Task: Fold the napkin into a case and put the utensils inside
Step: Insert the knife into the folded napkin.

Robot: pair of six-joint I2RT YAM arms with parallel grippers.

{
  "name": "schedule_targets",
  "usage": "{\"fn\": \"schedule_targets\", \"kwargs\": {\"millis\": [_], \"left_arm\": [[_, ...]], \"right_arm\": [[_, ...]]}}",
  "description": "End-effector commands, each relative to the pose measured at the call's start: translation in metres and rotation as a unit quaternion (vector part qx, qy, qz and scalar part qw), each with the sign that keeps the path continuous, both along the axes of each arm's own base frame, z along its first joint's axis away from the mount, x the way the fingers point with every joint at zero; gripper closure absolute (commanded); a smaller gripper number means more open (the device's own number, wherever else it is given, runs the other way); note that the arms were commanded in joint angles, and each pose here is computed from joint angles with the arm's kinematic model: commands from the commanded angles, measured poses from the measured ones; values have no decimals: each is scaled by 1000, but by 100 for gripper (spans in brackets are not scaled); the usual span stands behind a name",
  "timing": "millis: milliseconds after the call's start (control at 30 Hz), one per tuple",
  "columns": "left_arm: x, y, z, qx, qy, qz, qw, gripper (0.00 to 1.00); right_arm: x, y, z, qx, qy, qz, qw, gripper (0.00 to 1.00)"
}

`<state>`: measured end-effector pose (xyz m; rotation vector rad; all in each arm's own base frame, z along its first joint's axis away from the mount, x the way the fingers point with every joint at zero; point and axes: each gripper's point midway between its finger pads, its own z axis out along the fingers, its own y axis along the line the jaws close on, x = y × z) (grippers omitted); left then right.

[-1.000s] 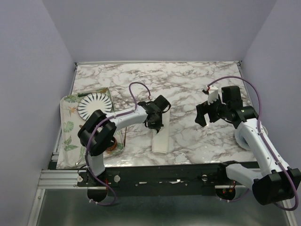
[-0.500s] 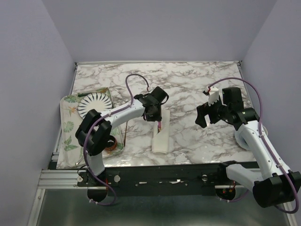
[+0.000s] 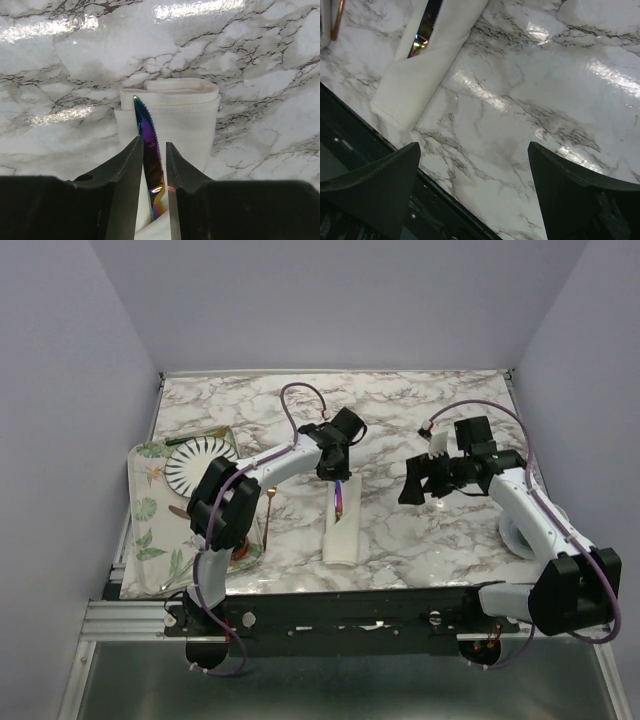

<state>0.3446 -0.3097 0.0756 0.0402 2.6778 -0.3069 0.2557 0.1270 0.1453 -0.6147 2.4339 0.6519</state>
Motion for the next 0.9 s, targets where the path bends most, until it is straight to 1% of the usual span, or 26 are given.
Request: {"fn": "schedule_targets", "kwargs": {"millis": [0, 33, 67, 100, 133, 200, 233, 333, 400, 467, 667, 867], "left_arm": [[5, 4, -10, 25, 3, 2, 1000, 65], [7, 4, -12, 28, 3, 2, 1000, 64], [7, 6, -13, 31, 5, 3, 1000, 64], [7, 6, -16, 32, 9, 2, 999, 64], [7, 5, -17, 32, 9, 1, 999, 64], [8, 5, -22, 36, 13, 0, 999, 63], [7, 5, -23, 38, 15, 0, 999, 63], [8, 6, -28, 44, 19, 0, 999, 63], [7, 5, -32, 47, 25, -2, 999, 62], [8, 6, -33, 49, 27, -3, 998, 61], [11, 4, -39, 54, 34, -8, 998, 60], [11, 4, -42, 58, 42, -13, 997, 65]], "right_arm": [[21, 32, 6, 98, 54, -13, 994, 6], [22, 39, 7, 120, 77, -25, 989, 8], [31, 43, 9, 133, 73, -28, 988, 10], [35, 46, 6, 141, 82, -33, 986, 11], [39, 51, -1, 155, 109, -45, 981, 13], [52, 58, -2, 172, 113, -50, 977, 16], [57, 61, -12, 176, 134, -59, 973, 17], [73, 66, -17, 180, 142, -67, 971, 20], [81, 70, -30, 182, 160, -72, 968, 22], [87, 76, -41, 187, 179, -76, 963, 23], [97, 94, -60, 194, 212, -76, 955, 27], [99, 107, -80, 187, 238, -74, 950, 30]]}}
